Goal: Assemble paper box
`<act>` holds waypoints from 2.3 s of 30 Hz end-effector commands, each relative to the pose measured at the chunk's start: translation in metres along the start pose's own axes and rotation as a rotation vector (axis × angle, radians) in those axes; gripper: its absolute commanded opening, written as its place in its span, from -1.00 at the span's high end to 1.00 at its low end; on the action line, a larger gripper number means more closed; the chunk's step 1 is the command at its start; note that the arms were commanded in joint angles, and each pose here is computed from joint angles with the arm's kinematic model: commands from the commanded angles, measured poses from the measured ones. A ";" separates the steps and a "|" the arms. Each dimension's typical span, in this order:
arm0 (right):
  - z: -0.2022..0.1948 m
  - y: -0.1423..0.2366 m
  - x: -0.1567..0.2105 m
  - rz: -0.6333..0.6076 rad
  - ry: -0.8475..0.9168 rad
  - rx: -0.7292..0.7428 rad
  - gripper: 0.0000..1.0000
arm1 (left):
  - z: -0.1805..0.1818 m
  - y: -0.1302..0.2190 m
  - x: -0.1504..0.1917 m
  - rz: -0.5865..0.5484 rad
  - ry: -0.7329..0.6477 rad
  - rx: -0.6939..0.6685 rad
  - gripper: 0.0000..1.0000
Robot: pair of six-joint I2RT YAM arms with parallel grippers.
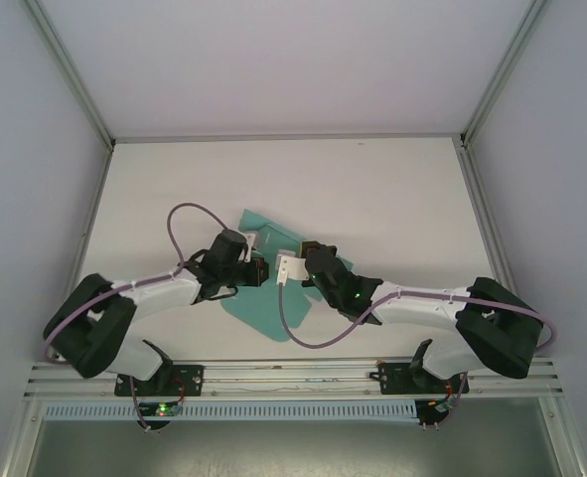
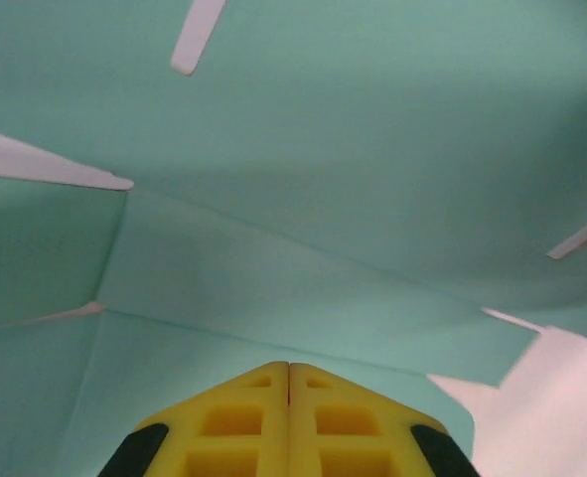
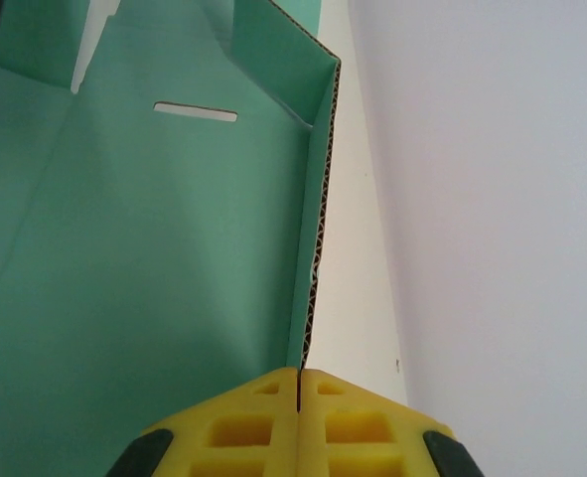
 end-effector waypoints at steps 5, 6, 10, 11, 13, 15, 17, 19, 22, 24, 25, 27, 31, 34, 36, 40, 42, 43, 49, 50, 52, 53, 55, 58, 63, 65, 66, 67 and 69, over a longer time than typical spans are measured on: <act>0.011 0.008 0.001 -0.102 -0.055 -0.108 1.00 | 0.012 -0.037 -0.007 -0.179 0.137 -0.035 1.00; 0.012 0.010 0.000 -0.111 -0.062 -0.128 1.00 | 0.010 -0.042 -0.008 -0.180 0.146 -0.039 1.00; 0.023 0.018 -0.002 -0.105 -0.032 -0.187 1.00 | 0.007 -0.059 -0.005 -0.137 0.146 -0.050 1.00; 0.027 0.019 -0.002 -0.105 -0.029 -0.210 1.00 | 0.007 -0.060 -0.004 -0.138 0.148 -0.050 1.00; 0.032 0.021 -0.003 -0.103 -0.046 -0.253 1.00 | 0.005 -0.060 -0.003 -0.136 0.145 -0.033 1.00; 0.041 0.020 0.001 -0.078 -0.057 -0.276 1.00 | 0.003 -0.059 -0.002 -0.132 0.137 -0.037 1.00; 0.046 0.015 0.008 -0.032 -0.048 -0.251 1.00 | 0.001 -0.056 -0.001 -0.131 0.130 -0.041 1.00; 0.052 0.009 0.013 0.005 -0.021 -0.247 1.00 | 0.000 -0.052 0.000 -0.131 0.124 -0.040 1.00; 0.064 0.004 0.014 0.045 0.020 -0.273 1.00 | 0.001 -0.050 0.001 -0.121 0.124 -0.057 1.00; 0.071 0.002 0.014 0.071 0.056 -0.251 1.00 | 0.001 -0.050 0.002 -0.121 0.128 -0.055 1.00; 0.072 0.000 0.015 0.089 0.066 -0.232 1.00 | 0.001 -0.050 0.002 -0.124 0.132 -0.049 1.00; 0.068 -0.001 0.018 0.112 0.071 -0.187 1.00 | 0.001 -0.047 0.004 -0.128 0.131 -0.046 1.00; 0.045 -0.002 0.022 0.139 0.080 -0.079 1.00 | -0.003 -0.031 0.001 -0.135 0.102 -0.076 0.96; 0.029 -0.001 0.023 0.127 0.093 -0.045 1.00 | -0.007 -0.003 -0.004 -0.163 0.071 -0.148 0.70; 0.024 -0.002 0.022 0.123 0.107 -0.037 1.00 | -0.011 0.022 -0.010 -0.184 0.038 -0.218 0.34; 0.020 -0.005 0.020 0.121 0.151 -0.014 1.00 | -0.014 0.075 -0.027 -0.237 0.015 -0.386 -0.05; 0.020 -0.005 0.018 0.094 0.158 -0.014 1.00 | -0.014 0.091 -0.042 -0.238 0.059 -0.375 -0.25; 0.021 -0.005 0.018 0.085 0.160 -0.018 1.00 | -0.016 0.094 -0.050 -0.232 0.070 -0.341 -0.32; 0.021 -0.006 0.015 0.046 0.182 -0.007 1.00 | -0.032 0.083 -0.105 -0.213 -0.002 -0.225 -0.36; 0.021 -0.006 0.014 0.038 0.181 -0.007 1.00 | -0.032 0.079 -0.113 -0.203 -0.008 -0.218 -0.35; 0.020 -0.005 0.012 0.022 0.180 -0.010 1.00 | -0.030 0.069 -0.127 -0.191 -0.022 -0.210 -0.34; 0.020 -0.005 0.012 0.017 0.179 -0.011 1.00 | -0.028 0.062 -0.133 -0.181 -0.031 -0.205 -0.33; 0.020 -0.005 0.012 0.018 0.180 -0.014 1.00 | -0.023 0.047 -0.142 -0.135 -0.042 -0.192 -0.17; 0.019 -0.007 0.013 0.039 0.183 -0.006 1.00 | -0.024 0.030 -0.141 -0.050 -0.049 -0.114 0.03; 0.018 -0.008 0.012 0.042 0.159 0.004 1.00 | -0.025 0.024 -0.115 0.013 -0.003 0.023 0.06; 0.018 -0.008 0.012 0.040 0.156 0.015 1.00 | -0.022 0.025 -0.103 0.025 0.012 -0.003 0.09; 0.017 -0.008 0.012 0.037 0.149 0.019 1.00 | -0.020 0.024 -0.099 0.028 0.021 -0.021 0.09; 0.017 -0.007 0.012 0.031 0.143 0.021 1.00 | -0.019 0.024 -0.097 0.031 0.025 -0.016 0.09; 0.018 -0.006 0.010 0.009 0.134 0.014 1.00 | -0.018 0.019 -0.093 0.032 0.044 0.020 0.11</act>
Point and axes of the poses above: each hand's point on the last joint's axis, 136 mm out from that joint toward the fingers, its own y axis back along the fingers, its own z axis along the line the jaws close on, x = y × z, the point moved 9 cm from there along y, back along the fingers, and after that the axes turned 4 degrees about -y, right-handed, at the moved point
